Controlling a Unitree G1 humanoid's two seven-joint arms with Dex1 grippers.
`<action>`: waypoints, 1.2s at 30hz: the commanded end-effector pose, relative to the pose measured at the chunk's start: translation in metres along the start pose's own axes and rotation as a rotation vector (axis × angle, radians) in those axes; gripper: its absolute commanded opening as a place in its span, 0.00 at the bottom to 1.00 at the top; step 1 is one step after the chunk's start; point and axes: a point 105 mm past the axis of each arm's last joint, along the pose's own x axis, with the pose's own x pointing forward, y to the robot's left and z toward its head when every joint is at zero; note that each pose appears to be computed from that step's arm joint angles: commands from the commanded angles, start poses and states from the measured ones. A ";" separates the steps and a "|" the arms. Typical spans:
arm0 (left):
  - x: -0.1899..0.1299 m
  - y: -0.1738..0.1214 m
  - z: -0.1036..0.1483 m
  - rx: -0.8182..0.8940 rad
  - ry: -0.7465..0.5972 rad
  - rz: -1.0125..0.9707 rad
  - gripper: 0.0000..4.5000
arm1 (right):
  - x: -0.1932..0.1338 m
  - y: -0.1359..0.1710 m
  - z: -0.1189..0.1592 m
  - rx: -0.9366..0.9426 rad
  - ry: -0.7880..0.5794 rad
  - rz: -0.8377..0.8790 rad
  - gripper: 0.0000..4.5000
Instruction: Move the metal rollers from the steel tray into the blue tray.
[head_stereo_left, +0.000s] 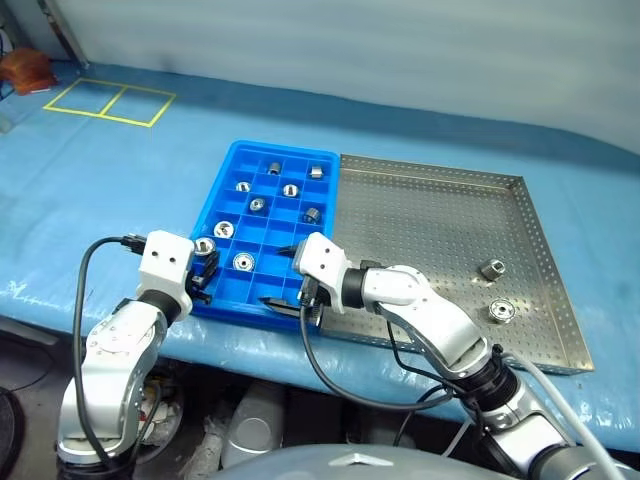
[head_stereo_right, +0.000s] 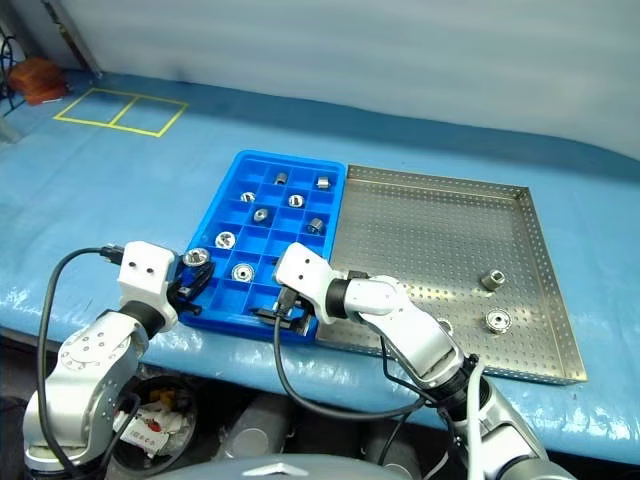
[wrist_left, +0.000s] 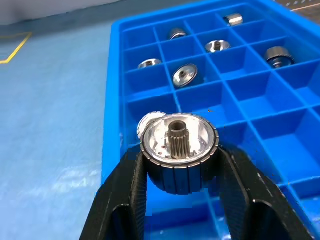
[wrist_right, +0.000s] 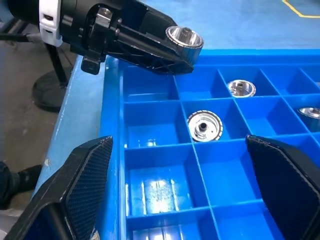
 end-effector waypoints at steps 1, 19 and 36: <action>-0.007 0.000 0.012 0.017 -0.043 0.017 0.37 | 0.000 0.001 0.011 -0.036 -0.040 0.007 1.00; 0.004 -0.026 0.012 0.010 -0.023 -0.150 0.37 | -0.008 -0.002 0.008 -0.007 -0.036 -0.063 1.00; 0.013 -0.028 0.030 0.013 -0.075 -0.204 0.99 | -0.018 -0.007 0.009 0.000 -0.041 -0.130 1.00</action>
